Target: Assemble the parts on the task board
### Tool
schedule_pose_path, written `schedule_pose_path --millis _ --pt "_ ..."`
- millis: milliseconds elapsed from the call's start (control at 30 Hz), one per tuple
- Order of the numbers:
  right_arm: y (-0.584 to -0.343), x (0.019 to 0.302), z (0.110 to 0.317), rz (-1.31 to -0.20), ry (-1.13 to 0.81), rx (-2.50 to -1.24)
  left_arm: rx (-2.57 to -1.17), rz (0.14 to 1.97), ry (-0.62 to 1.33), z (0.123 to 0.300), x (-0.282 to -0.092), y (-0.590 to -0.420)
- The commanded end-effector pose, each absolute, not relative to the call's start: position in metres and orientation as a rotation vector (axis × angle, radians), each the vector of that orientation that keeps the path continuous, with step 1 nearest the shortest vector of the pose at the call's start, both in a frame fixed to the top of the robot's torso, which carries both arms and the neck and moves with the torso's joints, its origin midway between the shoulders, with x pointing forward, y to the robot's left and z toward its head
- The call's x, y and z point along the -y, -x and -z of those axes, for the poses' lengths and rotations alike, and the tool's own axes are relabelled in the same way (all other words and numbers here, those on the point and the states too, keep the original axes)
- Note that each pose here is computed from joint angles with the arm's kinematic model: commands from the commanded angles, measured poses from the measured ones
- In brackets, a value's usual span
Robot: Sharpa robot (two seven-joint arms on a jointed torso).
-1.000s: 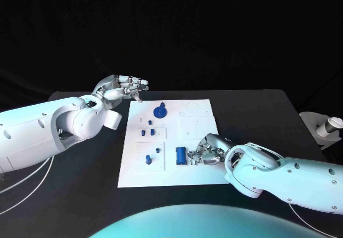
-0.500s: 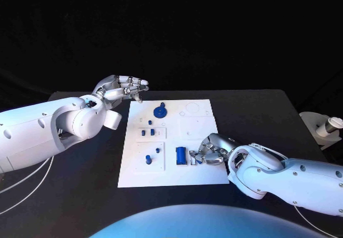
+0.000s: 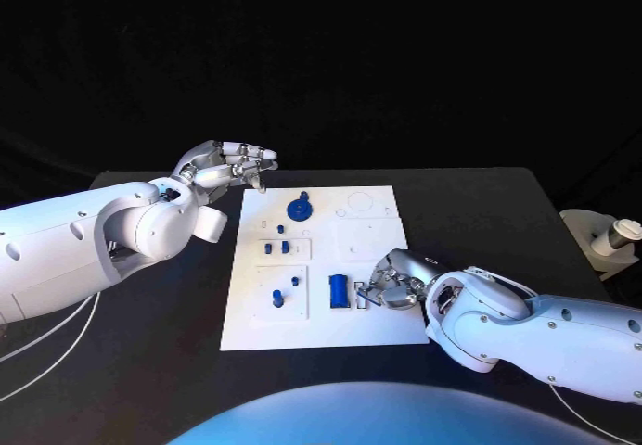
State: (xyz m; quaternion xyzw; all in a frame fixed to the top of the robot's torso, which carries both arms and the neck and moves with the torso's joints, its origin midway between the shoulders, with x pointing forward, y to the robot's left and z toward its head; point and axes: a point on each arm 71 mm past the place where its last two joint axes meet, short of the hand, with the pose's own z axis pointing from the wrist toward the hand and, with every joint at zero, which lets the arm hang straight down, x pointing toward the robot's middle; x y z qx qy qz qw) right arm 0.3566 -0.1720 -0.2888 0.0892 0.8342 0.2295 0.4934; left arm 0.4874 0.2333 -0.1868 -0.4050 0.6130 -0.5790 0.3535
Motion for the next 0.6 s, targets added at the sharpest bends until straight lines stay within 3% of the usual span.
schedule_pose_path --millis 33,600 --pt "-0.3546 0.1711 0.2926 -0.549 -0.173 -2.059 -1.595 1.514 1.036 0.1858 -0.2311 -0.4868" --pt "-0.3548 0.1679 0.2932 -0.556 -0.158 -2.064 -1.595 1.512 1.035 0.1858 -0.2313 -0.4867"
